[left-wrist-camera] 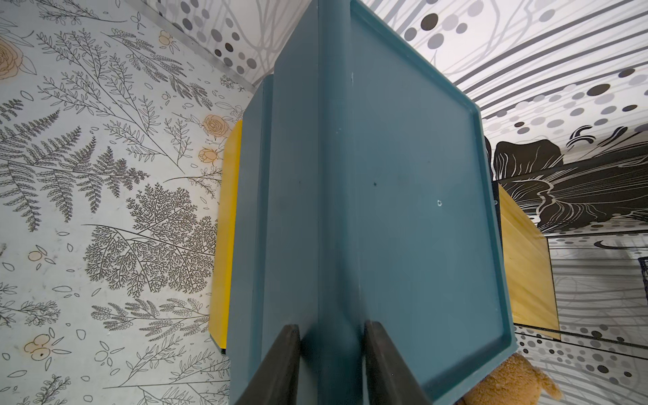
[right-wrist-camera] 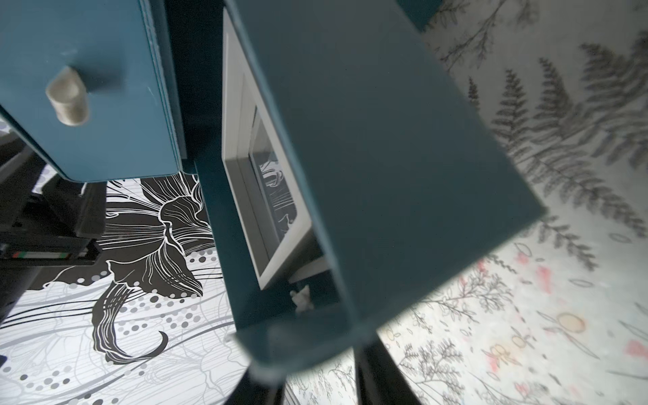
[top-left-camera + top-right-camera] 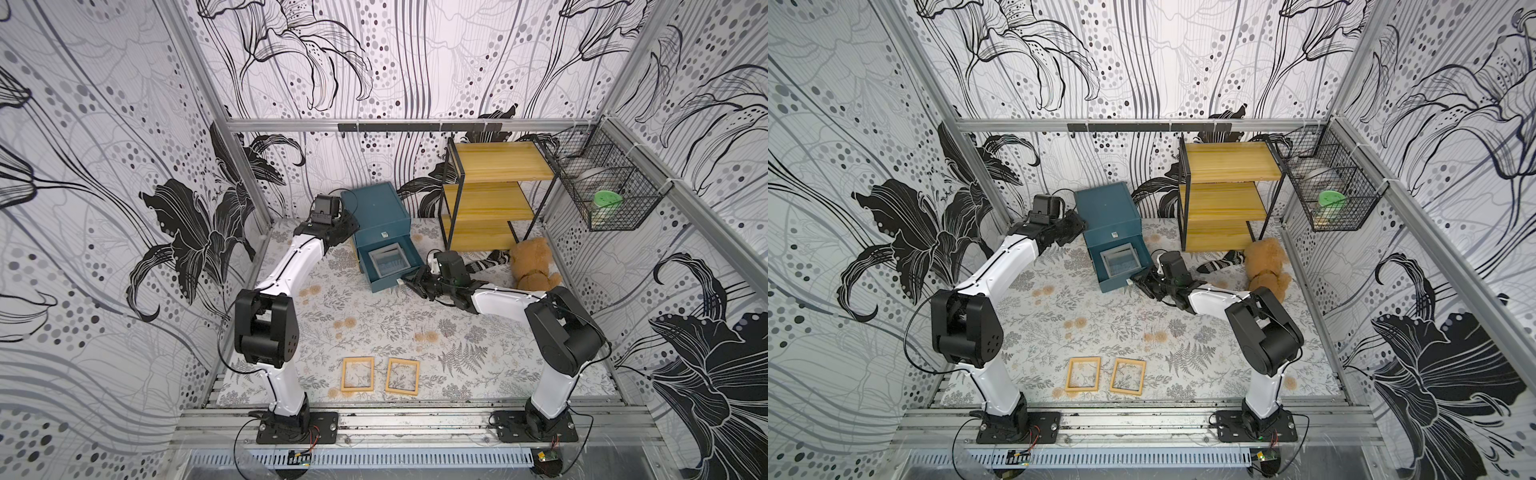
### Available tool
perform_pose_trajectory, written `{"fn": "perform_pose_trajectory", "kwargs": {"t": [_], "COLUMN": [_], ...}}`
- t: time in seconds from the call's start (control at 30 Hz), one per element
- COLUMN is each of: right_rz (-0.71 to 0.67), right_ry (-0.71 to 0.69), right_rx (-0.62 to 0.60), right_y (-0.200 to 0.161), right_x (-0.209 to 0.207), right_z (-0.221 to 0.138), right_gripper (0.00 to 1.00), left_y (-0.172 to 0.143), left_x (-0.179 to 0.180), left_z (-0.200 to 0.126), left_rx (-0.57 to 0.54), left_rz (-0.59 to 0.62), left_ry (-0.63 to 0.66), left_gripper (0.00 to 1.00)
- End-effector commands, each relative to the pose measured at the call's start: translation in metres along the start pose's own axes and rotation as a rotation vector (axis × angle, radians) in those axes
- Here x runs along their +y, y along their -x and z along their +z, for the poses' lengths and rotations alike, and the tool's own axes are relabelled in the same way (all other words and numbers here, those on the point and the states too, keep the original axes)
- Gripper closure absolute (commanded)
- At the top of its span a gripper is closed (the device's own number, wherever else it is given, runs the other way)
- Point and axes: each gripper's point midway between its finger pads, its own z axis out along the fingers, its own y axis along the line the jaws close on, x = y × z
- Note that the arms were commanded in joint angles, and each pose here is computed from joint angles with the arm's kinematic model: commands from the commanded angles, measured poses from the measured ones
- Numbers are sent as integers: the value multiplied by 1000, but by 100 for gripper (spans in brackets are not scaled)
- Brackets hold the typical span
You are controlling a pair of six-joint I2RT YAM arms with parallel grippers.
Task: Place the brooch boxes into the drawer by color
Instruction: Close the drawer in the storage box.
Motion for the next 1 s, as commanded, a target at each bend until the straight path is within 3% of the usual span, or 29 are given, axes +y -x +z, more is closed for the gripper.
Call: {"fn": "perform_pose_trajectory", "kwargs": {"t": [0.0,0.97], "right_rz": [-6,-3], "right_ry": [38,75], "right_rx": [-39,-92], "right_y": [16,75], "right_x": [18,49], "right_z": [8,74], "right_gripper": [65,65], "left_y": [-29,-34], "left_x": [38,39], "left_z": [11,12], "left_rx": [93,104], "left_rz": [2,-8], "left_ry": [109,93], "left_gripper": [66,68]}}
